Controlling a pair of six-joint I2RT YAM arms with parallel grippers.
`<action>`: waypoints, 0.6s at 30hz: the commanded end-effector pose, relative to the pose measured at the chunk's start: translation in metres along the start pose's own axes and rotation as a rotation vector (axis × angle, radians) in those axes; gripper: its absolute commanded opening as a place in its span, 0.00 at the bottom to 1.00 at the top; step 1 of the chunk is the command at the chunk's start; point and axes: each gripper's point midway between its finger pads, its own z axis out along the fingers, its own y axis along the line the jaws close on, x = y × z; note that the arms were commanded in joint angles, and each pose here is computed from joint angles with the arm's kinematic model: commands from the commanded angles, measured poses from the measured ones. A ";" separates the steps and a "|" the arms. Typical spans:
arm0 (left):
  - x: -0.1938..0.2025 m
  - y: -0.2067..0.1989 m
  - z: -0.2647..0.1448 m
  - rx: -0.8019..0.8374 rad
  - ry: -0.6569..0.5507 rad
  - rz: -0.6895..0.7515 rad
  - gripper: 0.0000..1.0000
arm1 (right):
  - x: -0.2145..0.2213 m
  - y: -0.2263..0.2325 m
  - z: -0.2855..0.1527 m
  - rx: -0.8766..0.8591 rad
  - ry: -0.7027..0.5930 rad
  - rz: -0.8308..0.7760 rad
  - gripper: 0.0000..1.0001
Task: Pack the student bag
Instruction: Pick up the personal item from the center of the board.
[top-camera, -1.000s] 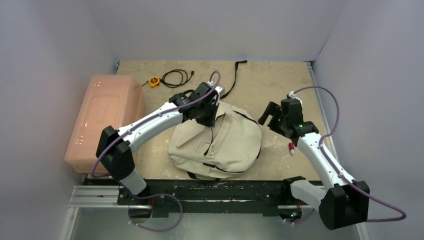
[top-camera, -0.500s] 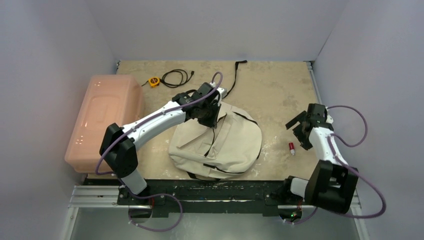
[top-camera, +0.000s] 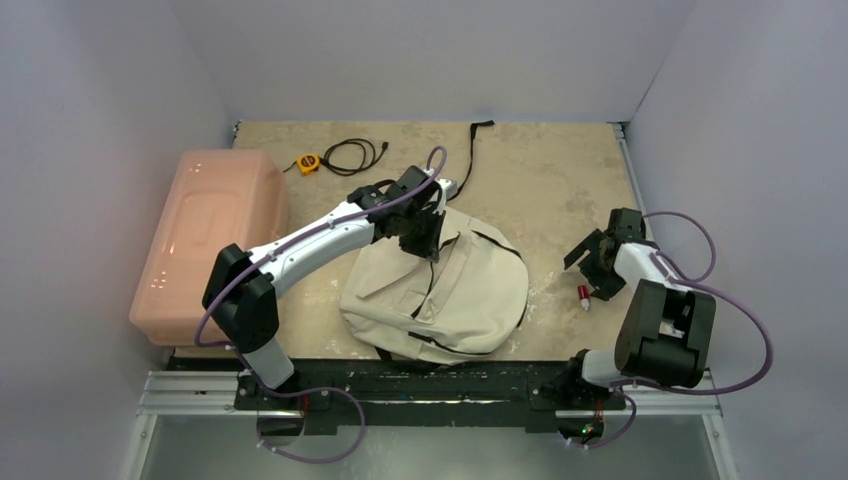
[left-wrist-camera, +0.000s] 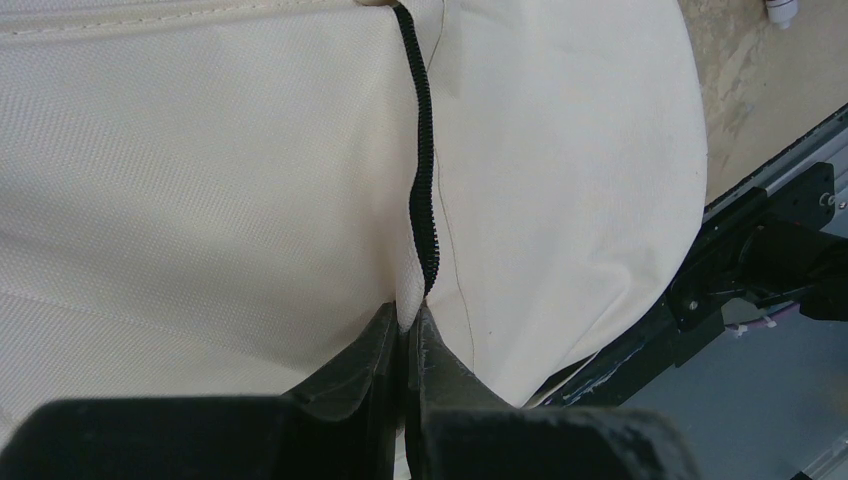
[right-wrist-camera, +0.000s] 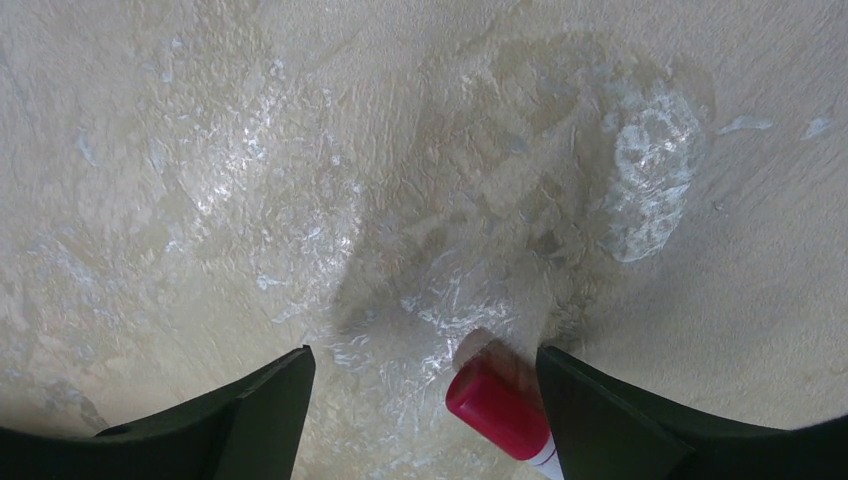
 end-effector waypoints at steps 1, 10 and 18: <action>-0.011 -0.025 -0.007 0.091 -0.025 0.000 0.00 | 0.029 0.000 0.008 -0.035 0.109 -0.021 0.85; -0.010 -0.021 -0.004 0.068 -0.018 0.006 0.00 | 0.055 0.001 -0.004 0.014 0.156 -0.040 0.81; -0.011 -0.022 -0.007 0.069 -0.026 0.009 0.00 | 0.054 0.001 -0.014 0.046 0.159 -0.043 0.84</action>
